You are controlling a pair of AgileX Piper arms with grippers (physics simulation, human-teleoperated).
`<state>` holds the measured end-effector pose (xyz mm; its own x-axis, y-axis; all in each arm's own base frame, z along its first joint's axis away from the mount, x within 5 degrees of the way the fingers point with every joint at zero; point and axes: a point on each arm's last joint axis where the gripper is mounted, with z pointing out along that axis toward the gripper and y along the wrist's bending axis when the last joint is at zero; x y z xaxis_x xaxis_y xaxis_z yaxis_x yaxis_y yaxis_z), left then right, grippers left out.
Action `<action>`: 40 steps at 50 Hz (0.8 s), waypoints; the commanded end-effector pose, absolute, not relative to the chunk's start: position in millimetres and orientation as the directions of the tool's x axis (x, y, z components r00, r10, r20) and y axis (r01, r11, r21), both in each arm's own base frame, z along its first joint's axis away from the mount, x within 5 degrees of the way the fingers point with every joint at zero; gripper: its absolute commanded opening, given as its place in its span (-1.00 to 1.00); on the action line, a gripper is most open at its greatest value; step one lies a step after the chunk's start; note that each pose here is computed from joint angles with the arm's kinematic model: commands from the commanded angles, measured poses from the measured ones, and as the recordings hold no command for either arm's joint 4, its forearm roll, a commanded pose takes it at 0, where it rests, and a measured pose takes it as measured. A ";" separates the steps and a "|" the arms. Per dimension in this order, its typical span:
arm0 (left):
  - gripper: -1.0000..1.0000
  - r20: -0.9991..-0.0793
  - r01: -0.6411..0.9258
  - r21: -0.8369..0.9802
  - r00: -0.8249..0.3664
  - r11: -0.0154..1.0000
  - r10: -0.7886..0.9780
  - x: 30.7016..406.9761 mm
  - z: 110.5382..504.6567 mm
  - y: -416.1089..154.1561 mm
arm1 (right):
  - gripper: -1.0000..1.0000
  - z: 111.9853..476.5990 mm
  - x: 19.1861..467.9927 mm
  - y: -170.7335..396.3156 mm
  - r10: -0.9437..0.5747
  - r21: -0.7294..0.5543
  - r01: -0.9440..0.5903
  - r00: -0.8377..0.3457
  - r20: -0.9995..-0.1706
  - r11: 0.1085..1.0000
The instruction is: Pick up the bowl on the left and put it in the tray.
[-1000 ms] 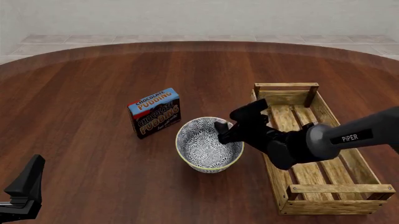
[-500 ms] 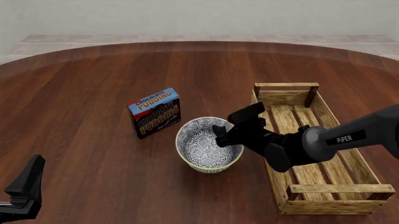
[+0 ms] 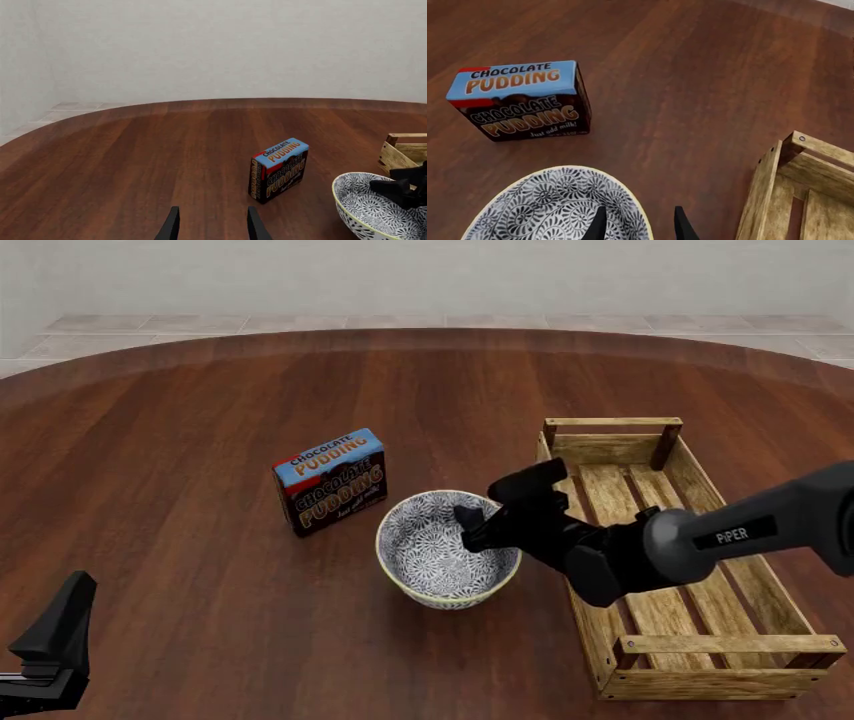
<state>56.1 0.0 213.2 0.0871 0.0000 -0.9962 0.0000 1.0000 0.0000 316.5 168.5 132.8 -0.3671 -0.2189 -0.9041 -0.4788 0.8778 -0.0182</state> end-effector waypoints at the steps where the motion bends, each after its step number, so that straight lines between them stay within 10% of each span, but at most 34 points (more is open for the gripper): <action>1: 1.00 -0.996 0.000 0.000 0.087 1.000 0.000 56.1 213.2 0.0 | 1.00 126.7 316.8 169.0 -0.219 -0.011 -0.475 -0.385 -0.897 0.880; 40: 1.00 -0.996 0.000 0.000 0.087 1.000 0.000 56.1 213.2 0.0 | 1.00 122.4 317.6 174.9 -0.216 0.001 -0.482 -0.394 -0.893 0.876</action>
<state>56.1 0.0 213.2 0.0871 0.0000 -0.9962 0.0000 1.0000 0.0000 321.4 171.0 132.8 -0.3662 -0.2061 -0.9074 -0.4763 0.8792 -0.0075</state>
